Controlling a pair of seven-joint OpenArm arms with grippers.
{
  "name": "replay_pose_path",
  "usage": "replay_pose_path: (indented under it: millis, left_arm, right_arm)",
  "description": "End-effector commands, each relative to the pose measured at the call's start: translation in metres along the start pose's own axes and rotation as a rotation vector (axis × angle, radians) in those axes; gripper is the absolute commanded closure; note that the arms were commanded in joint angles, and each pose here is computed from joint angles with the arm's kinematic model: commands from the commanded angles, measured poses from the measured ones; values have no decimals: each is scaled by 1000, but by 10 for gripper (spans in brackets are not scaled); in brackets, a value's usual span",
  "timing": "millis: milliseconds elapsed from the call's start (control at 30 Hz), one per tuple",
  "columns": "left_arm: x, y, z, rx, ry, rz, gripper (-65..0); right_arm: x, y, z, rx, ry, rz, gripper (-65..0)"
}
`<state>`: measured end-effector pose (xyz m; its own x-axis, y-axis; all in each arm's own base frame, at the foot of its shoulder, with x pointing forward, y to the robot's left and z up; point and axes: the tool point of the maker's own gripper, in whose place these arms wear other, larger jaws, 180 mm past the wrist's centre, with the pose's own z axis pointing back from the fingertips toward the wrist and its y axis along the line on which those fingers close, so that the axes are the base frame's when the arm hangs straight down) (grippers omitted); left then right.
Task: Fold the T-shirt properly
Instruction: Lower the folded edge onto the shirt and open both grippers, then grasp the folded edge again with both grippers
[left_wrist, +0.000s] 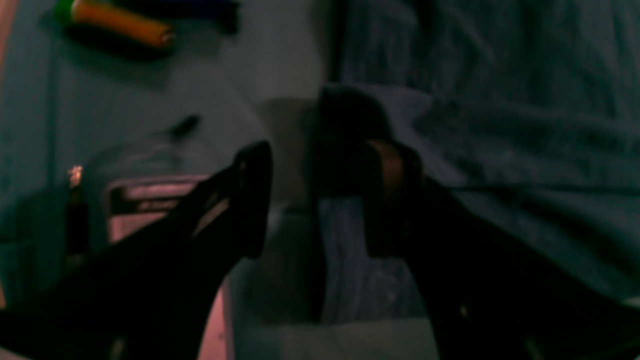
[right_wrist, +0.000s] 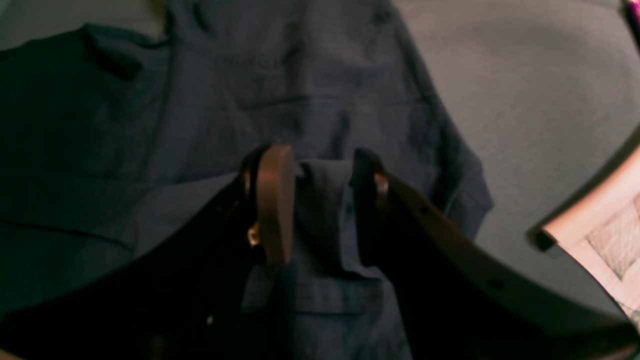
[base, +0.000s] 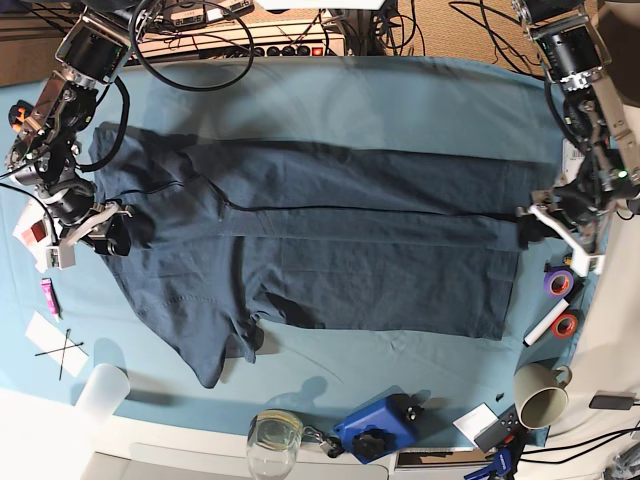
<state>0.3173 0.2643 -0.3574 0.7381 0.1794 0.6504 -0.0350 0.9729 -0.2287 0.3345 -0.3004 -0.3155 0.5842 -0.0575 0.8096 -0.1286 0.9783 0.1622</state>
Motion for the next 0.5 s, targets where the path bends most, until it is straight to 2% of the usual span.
replay_pose_path:
  millis: [0, 200, 300, 467]
  left_arm:
    - [15, 3, 10, -14, -47, 6, -299]
    - [-22, 0, 16, -85, -1, 38, -299]
    - [-39, -1, 15, -86, 33, 36, -299]
    - [-41, 0, 15, -74, 33, 30, -299]
  right_arm:
    - [21, -5, 7, -10, -56, 18, -204]
    - [23, -29, 22, -82, -87, -46, -204]
    - [23, -42, 32, -119, -101, -74, -204]
    - [16, -64, 51, -183, -105, -127, -204]
